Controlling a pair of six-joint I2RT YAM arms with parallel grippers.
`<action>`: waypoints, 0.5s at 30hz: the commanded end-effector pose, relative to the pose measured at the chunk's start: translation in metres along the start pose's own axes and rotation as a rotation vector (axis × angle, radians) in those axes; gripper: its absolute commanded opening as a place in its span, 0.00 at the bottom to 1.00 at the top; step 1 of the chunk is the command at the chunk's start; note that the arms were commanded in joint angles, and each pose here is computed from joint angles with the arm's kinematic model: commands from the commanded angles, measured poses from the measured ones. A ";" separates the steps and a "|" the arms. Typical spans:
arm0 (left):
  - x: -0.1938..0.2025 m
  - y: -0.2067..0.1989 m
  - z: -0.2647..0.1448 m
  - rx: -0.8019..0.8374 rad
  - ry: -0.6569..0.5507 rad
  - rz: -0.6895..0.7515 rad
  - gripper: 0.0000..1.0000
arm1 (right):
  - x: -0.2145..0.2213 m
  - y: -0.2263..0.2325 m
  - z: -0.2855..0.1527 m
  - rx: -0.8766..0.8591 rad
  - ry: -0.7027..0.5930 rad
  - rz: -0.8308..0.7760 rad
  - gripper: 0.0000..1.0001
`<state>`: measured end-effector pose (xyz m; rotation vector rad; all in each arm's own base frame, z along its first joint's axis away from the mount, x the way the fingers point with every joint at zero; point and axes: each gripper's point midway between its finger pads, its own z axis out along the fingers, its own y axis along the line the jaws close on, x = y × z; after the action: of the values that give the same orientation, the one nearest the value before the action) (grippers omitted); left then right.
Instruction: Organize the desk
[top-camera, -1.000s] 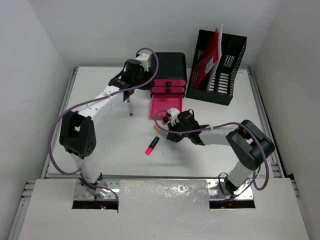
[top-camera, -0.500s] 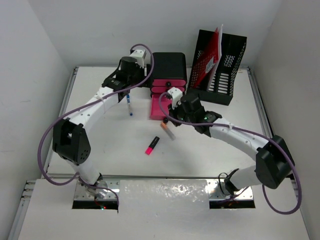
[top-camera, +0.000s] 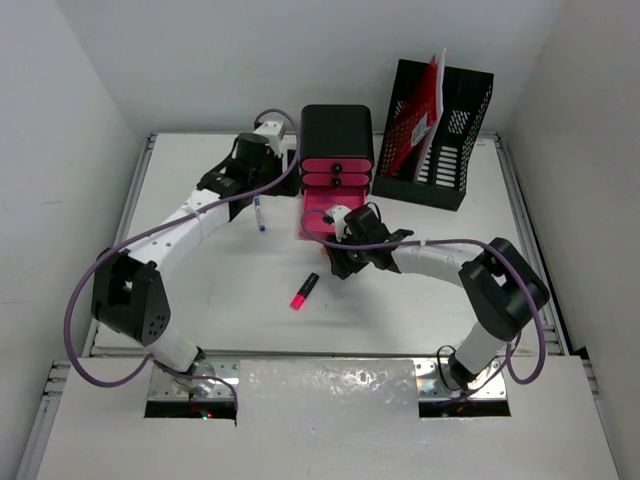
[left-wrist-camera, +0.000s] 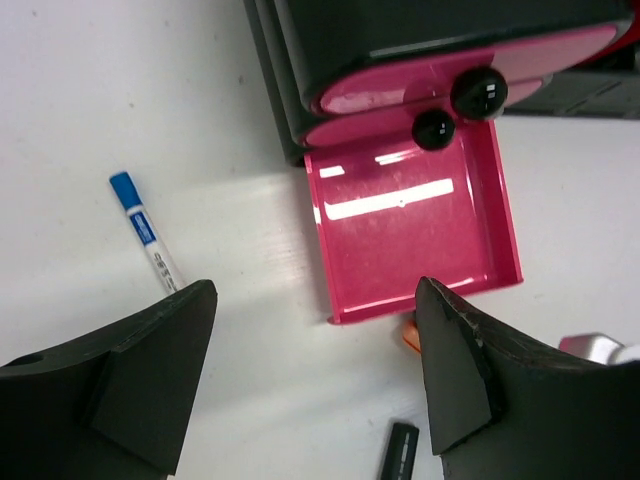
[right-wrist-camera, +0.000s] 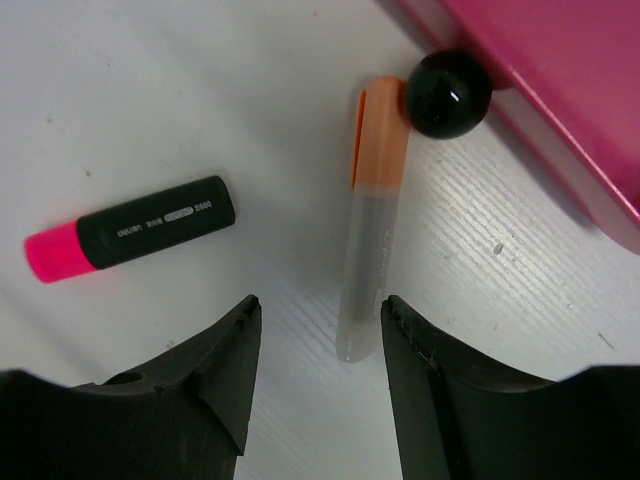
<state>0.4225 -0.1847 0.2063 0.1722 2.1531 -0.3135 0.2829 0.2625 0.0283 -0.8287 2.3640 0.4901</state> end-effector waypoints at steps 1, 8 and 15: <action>-0.015 -0.005 -0.019 0.040 -0.056 -0.031 0.72 | -0.016 0.005 0.003 -0.020 -0.064 -0.011 0.50; -0.009 -0.006 -0.018 0.049 -0.043 -0.033 0.72 | 0.004 0.000 0.024 -0.015 -0.014 -0.008 0.50; -0.007 -0.005 -0.018 0.049 -0.040 -0.035 0.72 | 0.033 -0.009 0.030 0.026 0.026 -0.037 0.37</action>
<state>0.4100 -0.1868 0.1992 0.1770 2.1810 -0.3543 0.2837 0.2603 -0.0082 -0.8469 2.3679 0.4674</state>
